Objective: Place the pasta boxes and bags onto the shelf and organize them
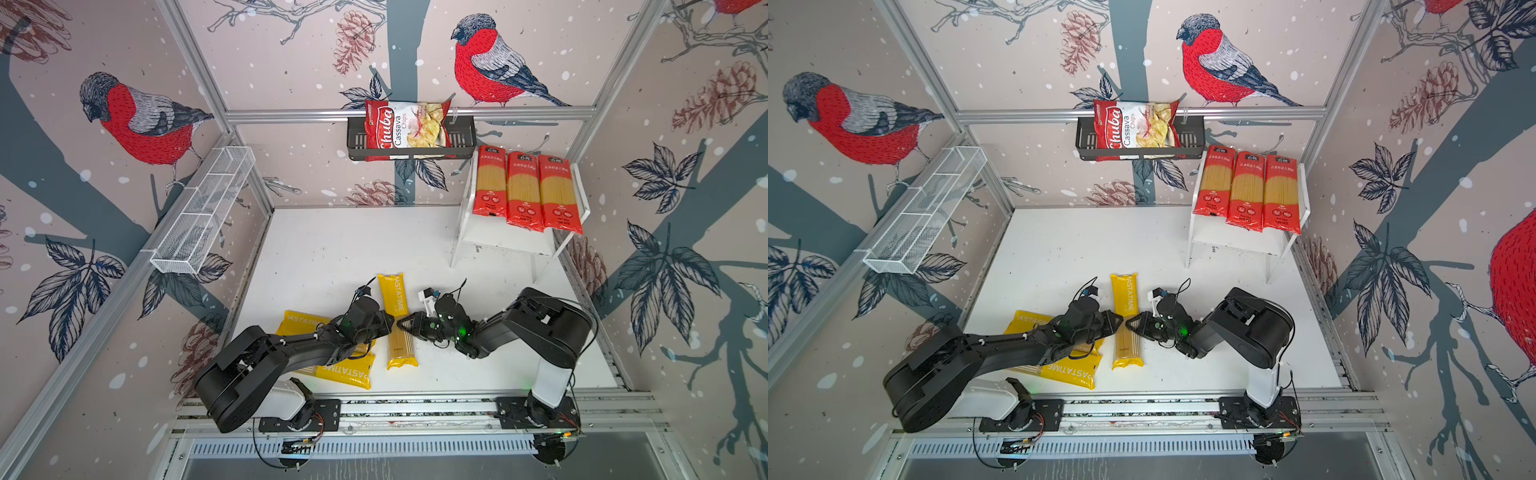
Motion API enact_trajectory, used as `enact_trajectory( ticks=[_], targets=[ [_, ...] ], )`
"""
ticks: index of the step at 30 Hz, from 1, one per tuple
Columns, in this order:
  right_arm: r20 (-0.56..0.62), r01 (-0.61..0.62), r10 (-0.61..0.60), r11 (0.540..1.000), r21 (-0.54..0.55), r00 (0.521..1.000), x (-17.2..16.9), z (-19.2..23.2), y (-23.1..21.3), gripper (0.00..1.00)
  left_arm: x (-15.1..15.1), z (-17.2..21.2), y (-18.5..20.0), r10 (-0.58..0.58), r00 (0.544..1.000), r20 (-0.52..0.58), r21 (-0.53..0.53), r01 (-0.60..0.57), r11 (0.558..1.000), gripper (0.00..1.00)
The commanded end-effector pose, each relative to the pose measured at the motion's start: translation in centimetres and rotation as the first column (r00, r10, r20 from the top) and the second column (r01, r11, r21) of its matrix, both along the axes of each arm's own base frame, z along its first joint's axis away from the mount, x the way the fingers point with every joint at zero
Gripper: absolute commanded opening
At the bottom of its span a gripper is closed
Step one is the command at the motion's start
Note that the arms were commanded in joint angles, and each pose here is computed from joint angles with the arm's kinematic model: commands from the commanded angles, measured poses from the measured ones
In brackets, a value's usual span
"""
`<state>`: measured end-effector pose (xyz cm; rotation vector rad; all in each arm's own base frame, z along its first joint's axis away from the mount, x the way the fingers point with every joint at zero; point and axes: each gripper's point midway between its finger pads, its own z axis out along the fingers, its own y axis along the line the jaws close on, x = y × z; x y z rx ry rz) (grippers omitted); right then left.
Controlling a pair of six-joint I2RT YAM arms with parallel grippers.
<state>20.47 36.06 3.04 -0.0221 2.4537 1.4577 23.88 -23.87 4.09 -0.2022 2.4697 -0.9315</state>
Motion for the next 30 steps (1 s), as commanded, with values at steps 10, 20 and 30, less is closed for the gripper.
enact_trajectory(
  ticks=[10,20,30],
  targets=[
    [0.113,-0.001,-0.007,0.997,0.071,0.994,0.2,4.4,-1.3,0.08,0.3,5.6,0.8,0.004,0.996,0.088,-0.118,0.006,0.993,0.42],
    [0.289,0.011,-0.062,0.985,0.175,0.955,-0.8,10.9,-4.1,0.03,0.5,11.3,0.6,0.034,0.961,0.276,-0.311,0.056,0.949,0.76],
    [0.376,0.081,-0.192,0.953,0.291,0.907,-1.0,16.5,-8.0,0.01,0.9,14.7,-5.9,-0.115,0.908,0.404,-0.396,0.287,0.872,0.84]
  ],
)
